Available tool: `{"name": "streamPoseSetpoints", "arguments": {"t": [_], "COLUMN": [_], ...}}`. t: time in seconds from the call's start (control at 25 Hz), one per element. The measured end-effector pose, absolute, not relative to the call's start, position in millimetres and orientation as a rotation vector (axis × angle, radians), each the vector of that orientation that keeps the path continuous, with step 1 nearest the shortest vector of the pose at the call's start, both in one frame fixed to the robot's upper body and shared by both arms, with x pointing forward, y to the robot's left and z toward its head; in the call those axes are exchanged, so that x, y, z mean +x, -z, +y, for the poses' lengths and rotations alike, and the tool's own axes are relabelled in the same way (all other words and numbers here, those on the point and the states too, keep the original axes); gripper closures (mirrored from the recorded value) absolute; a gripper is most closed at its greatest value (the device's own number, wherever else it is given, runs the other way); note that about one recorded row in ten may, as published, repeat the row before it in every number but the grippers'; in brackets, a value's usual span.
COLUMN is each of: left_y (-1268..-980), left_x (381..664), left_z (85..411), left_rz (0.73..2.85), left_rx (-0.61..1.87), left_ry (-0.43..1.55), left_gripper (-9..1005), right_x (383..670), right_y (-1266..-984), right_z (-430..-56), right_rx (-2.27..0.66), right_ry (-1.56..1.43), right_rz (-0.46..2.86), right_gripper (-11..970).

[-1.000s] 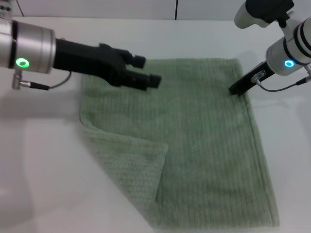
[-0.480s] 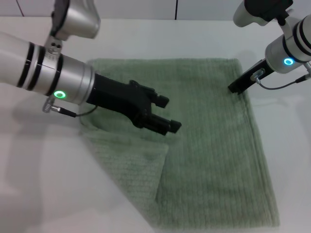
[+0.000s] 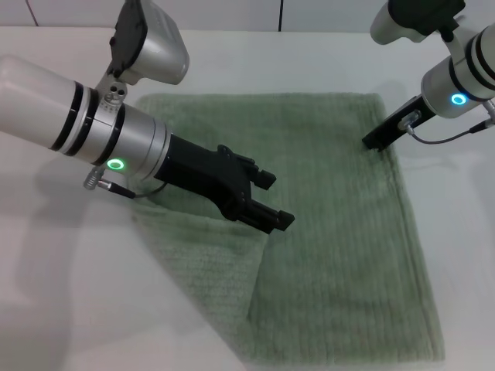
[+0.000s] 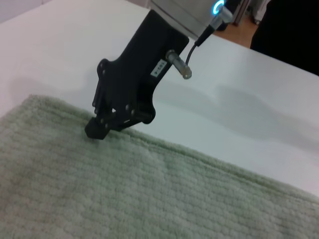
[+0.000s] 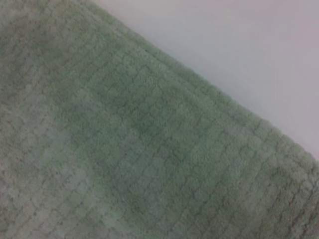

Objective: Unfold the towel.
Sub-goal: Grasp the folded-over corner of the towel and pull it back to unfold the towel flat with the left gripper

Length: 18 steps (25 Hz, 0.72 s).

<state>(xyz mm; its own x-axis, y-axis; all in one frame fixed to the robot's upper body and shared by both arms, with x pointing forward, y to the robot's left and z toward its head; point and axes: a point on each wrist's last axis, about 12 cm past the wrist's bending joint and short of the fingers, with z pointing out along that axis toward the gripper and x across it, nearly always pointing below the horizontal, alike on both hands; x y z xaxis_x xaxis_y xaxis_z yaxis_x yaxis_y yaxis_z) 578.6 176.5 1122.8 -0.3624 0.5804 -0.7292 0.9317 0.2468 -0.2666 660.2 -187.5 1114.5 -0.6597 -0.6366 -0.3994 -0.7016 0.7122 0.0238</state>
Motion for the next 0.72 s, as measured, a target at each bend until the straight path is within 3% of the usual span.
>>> {"name": "streamPoseSetpoints", "arguments": {"t": [0.72], "left_y": [-1110.1], "left_x": [577.5], "left_z": [165.2], "left_rz": [2.058], "left_rx": [1.442], "left_ry": [0.871], "left_gripper": [187], "right_x": [658.7], "right_y": [-1110.8], "right_z": [-187.7], "right_rx": [-1.037], "right_ry": [-0.250], "right_rz": [2.567], "right_gripper": [959]}}
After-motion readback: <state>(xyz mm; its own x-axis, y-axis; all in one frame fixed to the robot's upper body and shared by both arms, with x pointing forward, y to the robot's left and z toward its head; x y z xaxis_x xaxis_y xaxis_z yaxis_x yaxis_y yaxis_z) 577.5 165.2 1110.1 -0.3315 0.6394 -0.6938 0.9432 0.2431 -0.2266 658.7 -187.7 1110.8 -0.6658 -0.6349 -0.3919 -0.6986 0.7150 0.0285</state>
